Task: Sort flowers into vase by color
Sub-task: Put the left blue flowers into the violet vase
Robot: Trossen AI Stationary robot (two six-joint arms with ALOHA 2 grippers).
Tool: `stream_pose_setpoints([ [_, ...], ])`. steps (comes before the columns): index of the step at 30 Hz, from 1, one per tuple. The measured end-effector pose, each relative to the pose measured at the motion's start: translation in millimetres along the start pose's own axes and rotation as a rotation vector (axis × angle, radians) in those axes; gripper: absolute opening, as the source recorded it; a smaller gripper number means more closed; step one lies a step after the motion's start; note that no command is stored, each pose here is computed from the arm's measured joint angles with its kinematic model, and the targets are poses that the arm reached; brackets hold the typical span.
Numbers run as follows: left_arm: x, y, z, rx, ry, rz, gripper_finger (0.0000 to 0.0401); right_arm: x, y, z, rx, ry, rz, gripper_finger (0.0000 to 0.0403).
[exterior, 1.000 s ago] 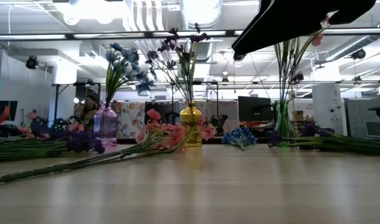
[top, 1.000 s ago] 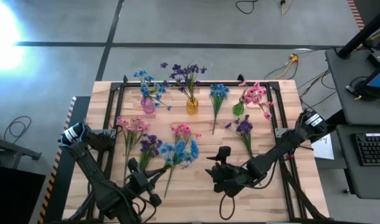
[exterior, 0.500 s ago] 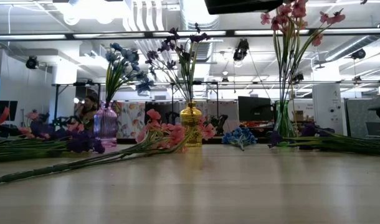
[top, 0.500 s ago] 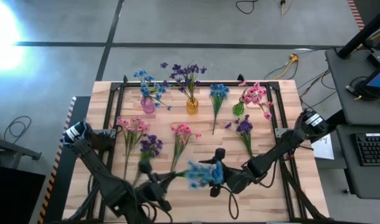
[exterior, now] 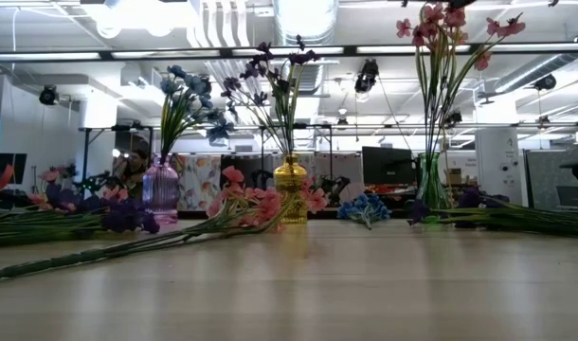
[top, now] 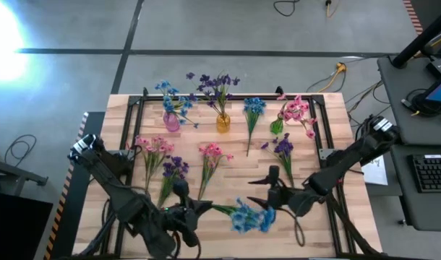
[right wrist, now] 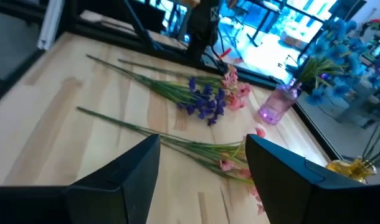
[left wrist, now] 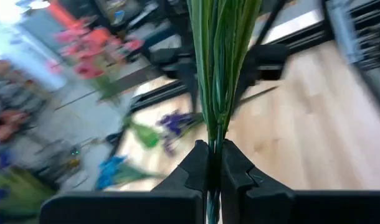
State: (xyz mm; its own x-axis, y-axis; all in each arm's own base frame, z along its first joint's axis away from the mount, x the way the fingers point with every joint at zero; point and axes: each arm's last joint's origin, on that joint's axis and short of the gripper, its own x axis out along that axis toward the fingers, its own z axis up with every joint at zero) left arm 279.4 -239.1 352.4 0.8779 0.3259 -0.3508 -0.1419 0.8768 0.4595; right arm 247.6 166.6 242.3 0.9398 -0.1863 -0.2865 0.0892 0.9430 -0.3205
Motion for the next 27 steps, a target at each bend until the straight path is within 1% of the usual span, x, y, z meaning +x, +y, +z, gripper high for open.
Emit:
stream_pose_setpoints([
  [2,6,2,-2,0.014,-0.029,-0.062,0.0,-6,-4,0,0.012,-0.015,0.006,0.0228],
  [5,13,7,-8,0.013,-0.11,-0.151,0.0,-12,-8,-2,0.022,-0.025,0.01,0.0228],
  [8,18,17,-20,-0.036,-0.238,-0.202,0.0,-12,-7,-4,0.031,-0.024,0.014,0.0228],
  [13,27,28,-58,-0.187,-0.409,-0.2,0.0,-4,1,-2,0.067,-0.078,0.014,0.0228],
  [15,30,27,-73,-0.249,-0.468,-0.188,0.0,0,6,0,0.065,-0.122,0.01,0.0228],
  [18,34,23,-96,-0.305,-0.524,-0.181,0.0,10,11,4,0.085,-0.209,-0.015,0.0228],
  [23,42,14,-122,-0.36,-0.58,-0.168,0.0,31,9,6,0.171,-0.327,-0.085,0.0228],
  [24,44,12,-126,-0.363,-0.582,-0.164,0.0,37,8,6,0.189,-0.349,-0.085,0.0228],
  [27,52,6,-132,-0.361,-0.573,-0.147,0.0,50,6,7,0.217,-0.406,-0.02,0.0228],
])
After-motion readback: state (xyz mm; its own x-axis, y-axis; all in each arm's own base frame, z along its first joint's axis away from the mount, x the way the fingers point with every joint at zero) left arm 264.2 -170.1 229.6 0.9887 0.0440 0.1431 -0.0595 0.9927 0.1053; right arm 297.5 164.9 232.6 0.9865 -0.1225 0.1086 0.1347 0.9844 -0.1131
